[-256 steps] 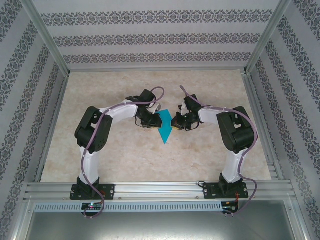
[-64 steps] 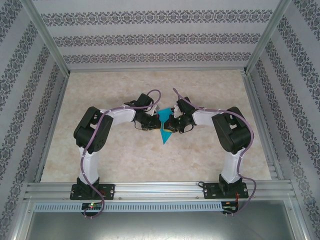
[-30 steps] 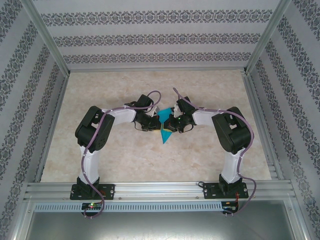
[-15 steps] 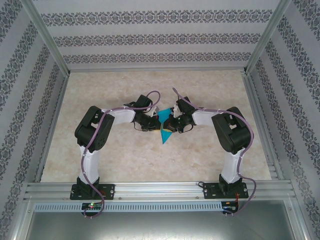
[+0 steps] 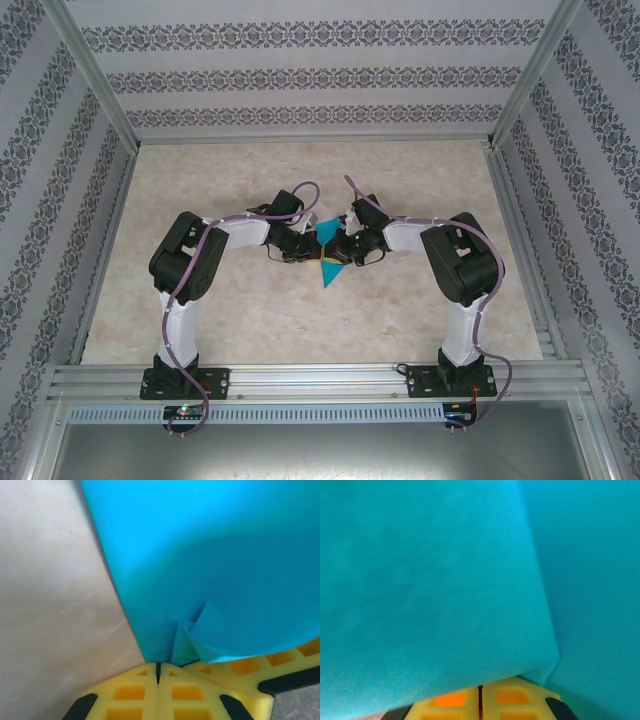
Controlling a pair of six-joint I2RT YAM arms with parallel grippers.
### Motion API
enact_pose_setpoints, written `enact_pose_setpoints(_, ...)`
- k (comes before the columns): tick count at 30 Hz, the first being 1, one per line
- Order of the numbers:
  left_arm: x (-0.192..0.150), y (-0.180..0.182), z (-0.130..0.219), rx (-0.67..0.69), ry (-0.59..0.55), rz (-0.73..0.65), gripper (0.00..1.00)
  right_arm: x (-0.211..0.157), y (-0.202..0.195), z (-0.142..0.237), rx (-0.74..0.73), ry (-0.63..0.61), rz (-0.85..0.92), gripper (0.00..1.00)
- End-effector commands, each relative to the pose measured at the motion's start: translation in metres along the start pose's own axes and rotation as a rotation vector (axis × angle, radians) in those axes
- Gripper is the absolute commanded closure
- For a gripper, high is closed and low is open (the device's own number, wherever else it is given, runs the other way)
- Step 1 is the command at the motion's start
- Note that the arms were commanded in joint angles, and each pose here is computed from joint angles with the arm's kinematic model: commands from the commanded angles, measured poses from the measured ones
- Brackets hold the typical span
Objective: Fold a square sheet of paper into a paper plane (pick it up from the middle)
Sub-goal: Fourth fold the wing at the center of the table.
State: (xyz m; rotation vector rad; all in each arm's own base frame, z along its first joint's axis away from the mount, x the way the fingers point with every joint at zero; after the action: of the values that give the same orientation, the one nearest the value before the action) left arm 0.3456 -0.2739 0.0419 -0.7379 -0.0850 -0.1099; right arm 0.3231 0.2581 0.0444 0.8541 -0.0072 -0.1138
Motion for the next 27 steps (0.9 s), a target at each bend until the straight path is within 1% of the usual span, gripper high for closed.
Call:
enact_pose_setpoints(1, -0.014, 0.019, -0.015, 0.045, 0.034, 0.027, 1.00, -0.004, -0.003, -0.012, 0.020, 0.022, -0.006, 0.92)
enact_pose_setpoints(4, -0.013, 0.018, -0.014, 0.045, 0.036, 0.025, 1.00, -0.005, -0.006, -0.012, -0.008, 0.025, 0.004, 0.91)
enact_pose_setpoints(10, -0.012, 0.016, -0.012, 0.038, 0.028, 0.024, 1.00, -0.007, -0.015, -0.013, -0.040, 0.032, -0.005, 0.85)
enact_pose_setpoints(15, -0.008, 0.009, -0.006, 0.021, 0.009, 0.019, 1.00, -0.010, -0.021, -0.014, -0.049, 0.034, -0.013, 0.83)
enact_pose_setpoints(24, 0.008, -0.013, 0.013, -0.048, -0.051, 0.010, 1.00, -0.011, -0.022, -0.017, -0.024, 0.030, -0.012, 0.76)
enact_pose_setpoints(27, 0.012, -0.019, 0.020, -0.060, -0.071, 0.007, 1.00, -0.009, -0.020, -0.017, 0.010, 0.018, -0.017, 0.75)
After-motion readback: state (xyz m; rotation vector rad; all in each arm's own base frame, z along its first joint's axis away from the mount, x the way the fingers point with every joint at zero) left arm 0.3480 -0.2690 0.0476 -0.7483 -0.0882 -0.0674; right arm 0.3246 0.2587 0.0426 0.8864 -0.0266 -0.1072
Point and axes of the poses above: each hand's point on the last joint's axis, 136 mm out from that joint toward the fingers, its own z axis back along the fingers, its own y axis along the line the jaws close on, x = y × z, the point moved 3 cm from there along z, back along the fingers, and after that the axes turned 1 degree about -z, right-handed, at the moved point
